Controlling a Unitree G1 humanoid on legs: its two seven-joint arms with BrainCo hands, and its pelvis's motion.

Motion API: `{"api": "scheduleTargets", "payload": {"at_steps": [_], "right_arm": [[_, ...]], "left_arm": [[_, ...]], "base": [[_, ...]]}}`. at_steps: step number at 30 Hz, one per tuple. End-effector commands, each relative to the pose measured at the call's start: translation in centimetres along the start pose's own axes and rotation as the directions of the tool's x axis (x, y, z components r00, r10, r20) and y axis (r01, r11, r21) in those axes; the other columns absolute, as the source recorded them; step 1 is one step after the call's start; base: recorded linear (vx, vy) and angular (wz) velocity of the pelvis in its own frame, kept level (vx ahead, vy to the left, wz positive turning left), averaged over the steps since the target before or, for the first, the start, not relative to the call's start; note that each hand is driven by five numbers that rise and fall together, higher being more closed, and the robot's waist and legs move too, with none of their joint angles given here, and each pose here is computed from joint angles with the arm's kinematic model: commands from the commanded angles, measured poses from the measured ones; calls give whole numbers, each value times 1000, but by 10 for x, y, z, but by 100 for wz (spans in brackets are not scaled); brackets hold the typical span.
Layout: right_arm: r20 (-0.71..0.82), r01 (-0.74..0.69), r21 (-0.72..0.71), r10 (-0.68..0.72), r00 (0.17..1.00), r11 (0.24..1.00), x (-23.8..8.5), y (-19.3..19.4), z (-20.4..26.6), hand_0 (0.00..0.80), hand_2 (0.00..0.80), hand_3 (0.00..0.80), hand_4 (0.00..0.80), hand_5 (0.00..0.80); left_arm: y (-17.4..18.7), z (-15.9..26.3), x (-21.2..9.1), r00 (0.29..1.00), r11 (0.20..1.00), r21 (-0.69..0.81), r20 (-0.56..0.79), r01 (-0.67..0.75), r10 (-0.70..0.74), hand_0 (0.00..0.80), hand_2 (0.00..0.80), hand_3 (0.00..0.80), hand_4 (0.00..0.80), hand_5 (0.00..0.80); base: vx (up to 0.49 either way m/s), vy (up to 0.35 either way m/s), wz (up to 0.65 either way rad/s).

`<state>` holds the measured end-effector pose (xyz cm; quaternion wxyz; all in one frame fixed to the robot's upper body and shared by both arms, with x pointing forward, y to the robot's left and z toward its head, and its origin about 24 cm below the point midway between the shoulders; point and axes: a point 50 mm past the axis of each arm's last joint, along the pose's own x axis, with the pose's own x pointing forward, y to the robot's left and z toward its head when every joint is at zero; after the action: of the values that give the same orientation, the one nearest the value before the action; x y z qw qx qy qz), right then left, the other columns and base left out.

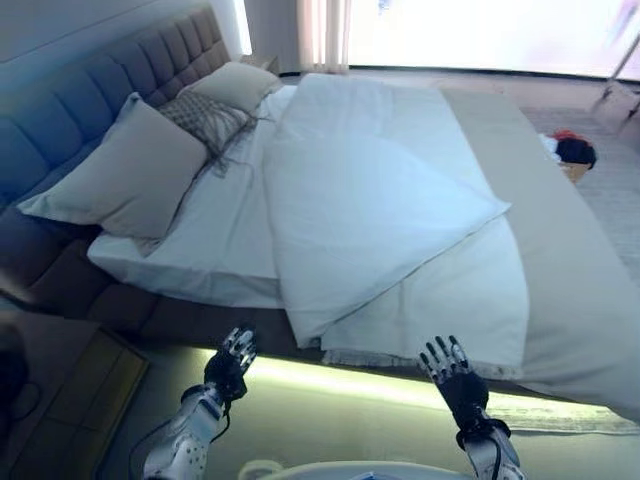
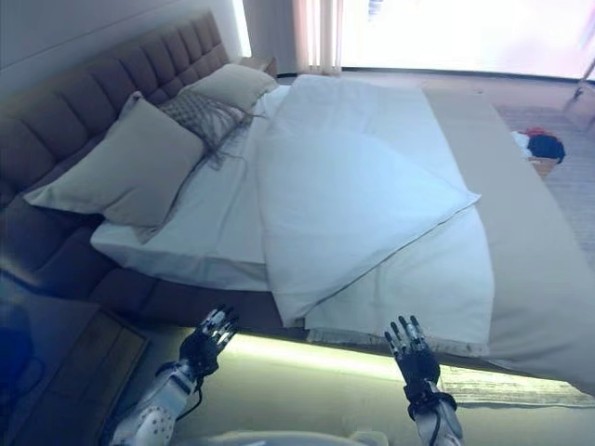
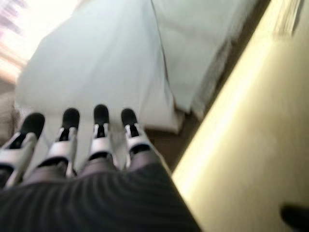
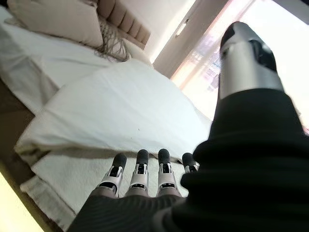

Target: Make the bed neatly

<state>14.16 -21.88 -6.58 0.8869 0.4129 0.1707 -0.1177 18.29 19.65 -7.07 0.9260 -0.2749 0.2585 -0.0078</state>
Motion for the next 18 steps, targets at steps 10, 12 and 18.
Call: {"api": "scheduleTargets", "payload": {"at_steps": [10, 12, 18], "right_arm": [[118, -92, 57, 85, 989, 994, 14, 20, 17, 0, 0, 0, 0, 0], [106, -72, 60, 66, 992, 996, 10, 16, 13, 0, 0, 0, 0, 0], [67, -24, 46, 21, 998, 999, -4, -2, 9, 0, 0, 0, 0, 0]], "left_arm": [[-16, 31, -4, 992, 989, 87, 30, 123, -126, 0, 0, 0, 0, 0], [-16, 28, -5, 991, 988, 86, 22, 130, -132, 0, 0, 0, 0, 0], [-13, 17, -17, 992, 991, 48, 10, 124, -124, 0, 0, 0, 0, 0]], "base": [[276, -200, -3], [327, -251, 9], [321, -332, 0]]}}
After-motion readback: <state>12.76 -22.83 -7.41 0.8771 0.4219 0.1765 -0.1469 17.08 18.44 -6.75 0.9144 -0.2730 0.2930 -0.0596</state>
